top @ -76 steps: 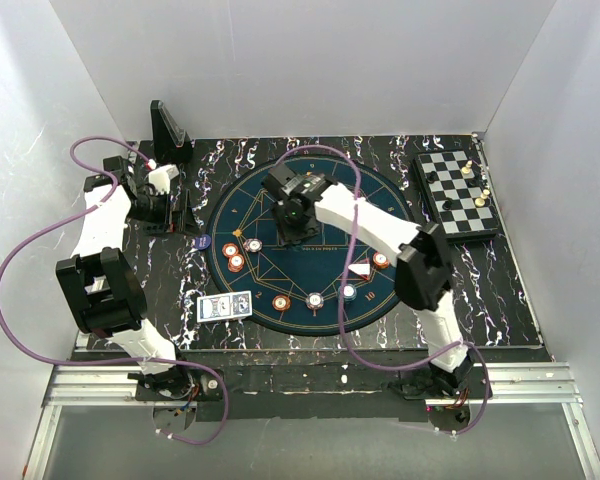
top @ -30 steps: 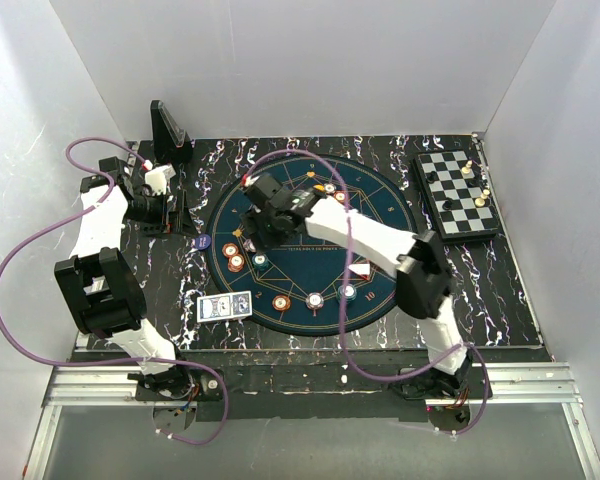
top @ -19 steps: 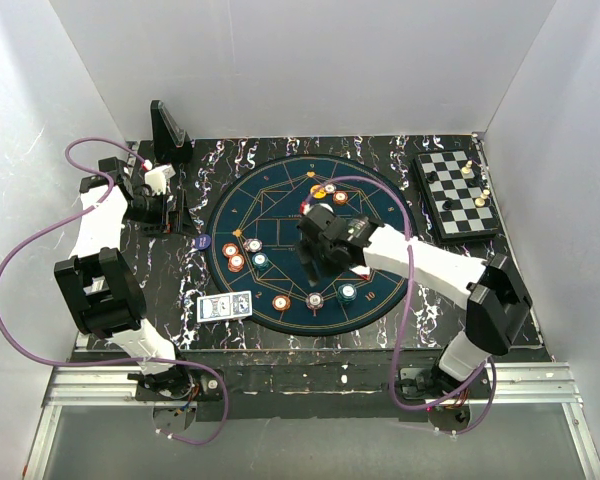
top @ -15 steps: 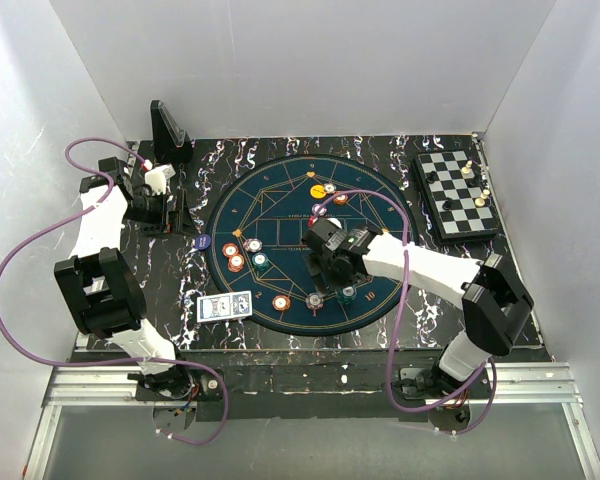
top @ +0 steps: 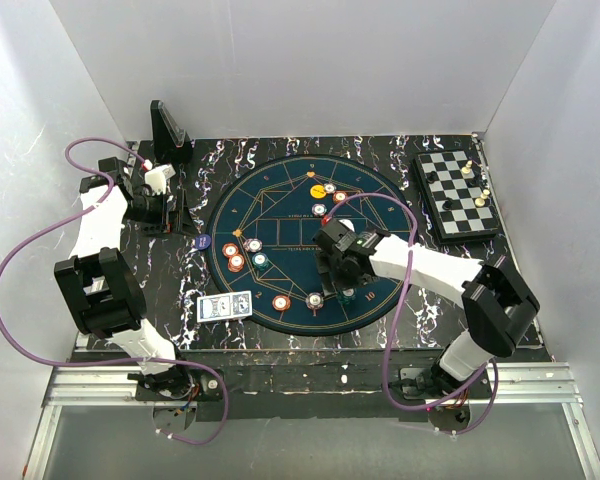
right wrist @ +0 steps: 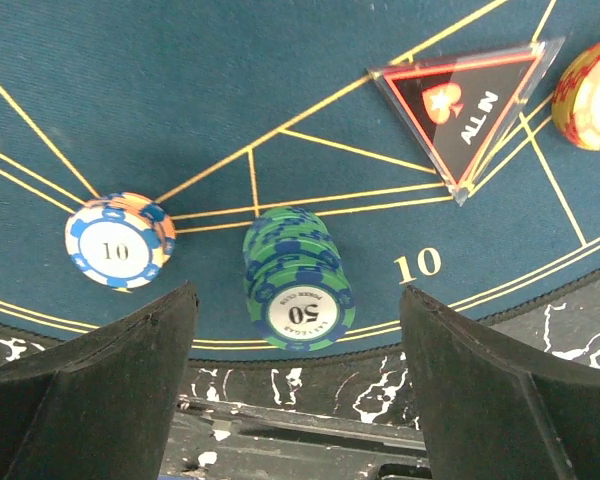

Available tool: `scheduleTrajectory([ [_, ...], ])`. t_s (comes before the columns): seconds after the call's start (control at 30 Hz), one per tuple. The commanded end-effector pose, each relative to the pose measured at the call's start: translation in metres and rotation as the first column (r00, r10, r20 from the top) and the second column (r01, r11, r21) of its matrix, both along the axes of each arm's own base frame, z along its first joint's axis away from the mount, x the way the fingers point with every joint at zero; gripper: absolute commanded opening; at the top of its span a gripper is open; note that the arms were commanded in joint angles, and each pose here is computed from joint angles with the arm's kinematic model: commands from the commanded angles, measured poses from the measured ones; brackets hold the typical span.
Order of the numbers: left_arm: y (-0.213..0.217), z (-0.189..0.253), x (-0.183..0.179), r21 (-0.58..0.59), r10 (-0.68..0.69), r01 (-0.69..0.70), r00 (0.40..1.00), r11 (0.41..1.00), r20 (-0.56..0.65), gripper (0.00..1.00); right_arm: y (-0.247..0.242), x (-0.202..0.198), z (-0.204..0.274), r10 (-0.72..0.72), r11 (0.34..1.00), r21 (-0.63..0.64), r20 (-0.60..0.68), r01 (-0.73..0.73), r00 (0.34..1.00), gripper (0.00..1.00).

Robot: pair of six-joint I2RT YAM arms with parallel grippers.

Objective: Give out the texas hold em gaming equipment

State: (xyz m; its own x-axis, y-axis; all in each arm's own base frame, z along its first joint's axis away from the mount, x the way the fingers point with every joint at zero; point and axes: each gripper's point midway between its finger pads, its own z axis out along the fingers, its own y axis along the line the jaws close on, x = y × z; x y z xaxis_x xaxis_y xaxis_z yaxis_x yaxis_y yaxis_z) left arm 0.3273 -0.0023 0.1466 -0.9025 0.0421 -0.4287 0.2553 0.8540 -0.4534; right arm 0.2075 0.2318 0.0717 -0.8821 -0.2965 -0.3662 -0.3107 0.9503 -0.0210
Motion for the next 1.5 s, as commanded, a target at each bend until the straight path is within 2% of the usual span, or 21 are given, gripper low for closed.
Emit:
scheduleTrajectory([
  [0.0, 0.0, 0.023, 0.001, 0.012, -0.009, 0.009, 0.997, 1.0, 0.078, 0.98, 0.001, 0.0, -0.006, -0.025, 0.999, 0.04, -0.008, 0.026, 1.0, 0.86],
  [0.53, 0.0, 0.024, 0.002, 0.016, -0.006, 0.005, 0.997, 1.0, 0.081, 0.98, -0.001, -0.006, -0.032, -0.04, 0.999, 0.033, -0.073, 0.042, 0.997, 0.67],
  [0.93, 0.002, 0.023, 0.001, 0.021, -0.003, 0.002, 0.997, 1.0, 0.079, 0.98, -0.004, -0.005, -0.032, -0.05, 0.998, 0.036, -0.071, 0.053, 0.996, 0.51],
  [1.47, 0.002, 0.019, 0.001, 0.018, -0.005, 0.003, 0.997, 1.0, 0.073, 0.98, 0.001, 0.005, 0.017, -0.03, 0.996, 0.081, -0.002, 0.03, 1.0, 0.41],
])
